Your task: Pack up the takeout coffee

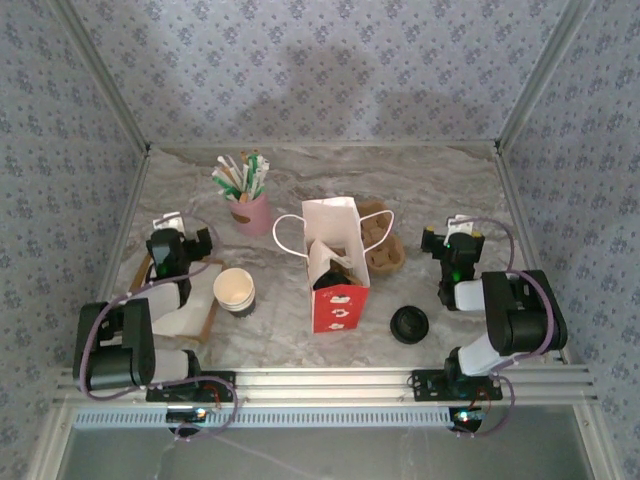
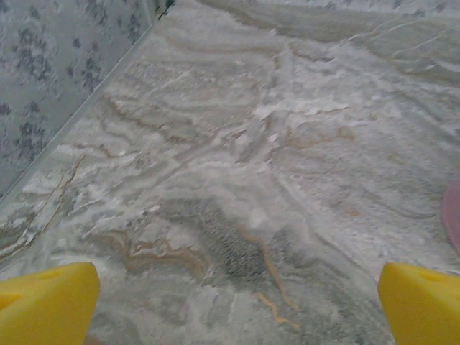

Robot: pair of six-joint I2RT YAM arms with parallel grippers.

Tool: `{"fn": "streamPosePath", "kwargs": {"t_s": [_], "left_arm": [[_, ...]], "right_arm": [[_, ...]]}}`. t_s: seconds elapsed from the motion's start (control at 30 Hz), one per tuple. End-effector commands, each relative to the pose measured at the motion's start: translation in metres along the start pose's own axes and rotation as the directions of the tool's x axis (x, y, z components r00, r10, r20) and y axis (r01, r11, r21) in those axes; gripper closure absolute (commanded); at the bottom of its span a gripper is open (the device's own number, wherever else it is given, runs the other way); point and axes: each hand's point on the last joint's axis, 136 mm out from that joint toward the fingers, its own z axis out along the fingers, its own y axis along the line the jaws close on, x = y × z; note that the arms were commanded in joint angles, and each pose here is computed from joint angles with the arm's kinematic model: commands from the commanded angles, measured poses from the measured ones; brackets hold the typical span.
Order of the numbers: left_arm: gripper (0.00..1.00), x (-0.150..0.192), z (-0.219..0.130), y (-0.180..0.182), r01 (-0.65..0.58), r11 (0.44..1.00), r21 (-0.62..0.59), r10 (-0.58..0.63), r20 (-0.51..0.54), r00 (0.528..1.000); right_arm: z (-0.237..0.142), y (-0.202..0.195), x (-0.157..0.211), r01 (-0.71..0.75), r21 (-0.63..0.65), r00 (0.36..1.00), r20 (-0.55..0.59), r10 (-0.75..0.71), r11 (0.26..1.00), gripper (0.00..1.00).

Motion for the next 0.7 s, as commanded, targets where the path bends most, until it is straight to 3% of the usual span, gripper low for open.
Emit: {"fn": "streamPosePath", "kwargs": {"t_s": [0.0, 0.4, 0.67], "left_arm": [[0.01, -0.016, -0.006, -0.009, -0.029, 0.998, 0.05, 0.026, 0.078, 0.997], [0.01, -0.014, -0.009, -0.033, -0.035, 0.995, 0.097, 0.027, 0.076, 0.997], [0.0, -0.013, 0.018, -0.032, -0.041, 0.997, 0.069, 0.038, 0.055, 0.998]], "right_arm": [[0.002, 0.004, -0.01, 0.022, -0.019, 0.999, 0.034, -0.021, 1.0, 0.0], [0.004, 0.01, -0.01, 0.038, -0.047, 0.999, 0.02, -0.037, 0.998, 0.0], [0.005, 0.012, -0.01, 0.042, -0.057, 0.999, 0.017, -0.041, 0.997, 0.0]]}}
